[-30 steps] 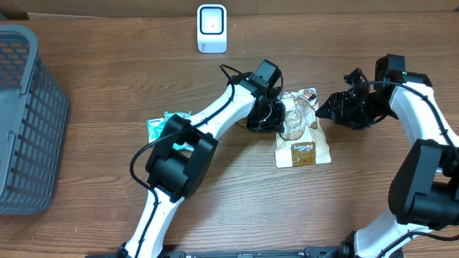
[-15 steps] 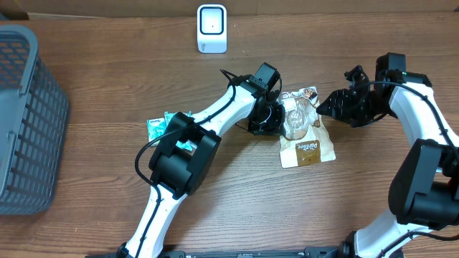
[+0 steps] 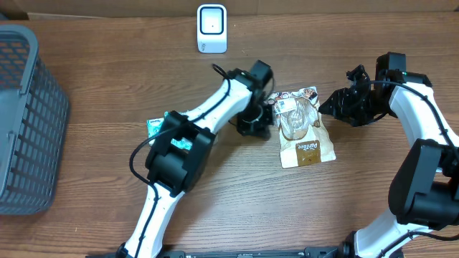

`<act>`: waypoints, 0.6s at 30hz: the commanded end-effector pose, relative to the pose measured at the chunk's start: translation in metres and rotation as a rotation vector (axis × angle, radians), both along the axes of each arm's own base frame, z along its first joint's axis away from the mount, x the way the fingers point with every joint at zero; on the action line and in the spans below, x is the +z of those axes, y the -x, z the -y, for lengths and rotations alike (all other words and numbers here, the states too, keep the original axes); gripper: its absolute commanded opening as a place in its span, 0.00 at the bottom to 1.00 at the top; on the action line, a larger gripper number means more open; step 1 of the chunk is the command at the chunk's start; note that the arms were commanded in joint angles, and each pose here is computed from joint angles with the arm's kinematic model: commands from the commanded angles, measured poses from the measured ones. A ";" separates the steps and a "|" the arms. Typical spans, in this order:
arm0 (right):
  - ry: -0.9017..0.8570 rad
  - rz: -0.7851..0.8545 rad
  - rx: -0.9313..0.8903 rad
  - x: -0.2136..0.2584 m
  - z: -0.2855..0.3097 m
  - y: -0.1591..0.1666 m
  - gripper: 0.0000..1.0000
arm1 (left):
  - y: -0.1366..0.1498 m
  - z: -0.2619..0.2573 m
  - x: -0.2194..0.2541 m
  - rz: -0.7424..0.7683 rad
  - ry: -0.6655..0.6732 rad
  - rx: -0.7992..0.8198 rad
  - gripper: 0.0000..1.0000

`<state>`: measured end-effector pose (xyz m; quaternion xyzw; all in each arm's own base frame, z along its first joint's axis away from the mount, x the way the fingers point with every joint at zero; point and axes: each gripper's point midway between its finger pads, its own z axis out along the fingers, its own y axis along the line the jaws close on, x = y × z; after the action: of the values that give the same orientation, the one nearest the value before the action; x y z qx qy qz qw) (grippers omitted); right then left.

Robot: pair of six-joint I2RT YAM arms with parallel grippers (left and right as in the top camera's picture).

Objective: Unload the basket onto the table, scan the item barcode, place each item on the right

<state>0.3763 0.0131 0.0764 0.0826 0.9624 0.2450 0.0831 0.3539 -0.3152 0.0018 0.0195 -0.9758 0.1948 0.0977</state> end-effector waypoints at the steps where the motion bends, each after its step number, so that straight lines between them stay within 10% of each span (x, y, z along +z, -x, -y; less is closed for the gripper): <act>1: -0.006 -0.005 -0.016 -0.002 0.000 -0.001 0.53 | -0.044 -0.018 0.040 0.195 -0.003 -0.019 0.04; 18: -0.016 -0.015 -0.116 -0.001 0.017 -0.006 0.51 | -0.015 0.102 0.067 0.277 0.397 -0.252 0.04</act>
<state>0.3828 -0.0010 0.0774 0.1332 0.9557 0.2461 0.0915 0.3782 -0.4010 0.0741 -0.1220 -0.9272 0.3537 -0.0195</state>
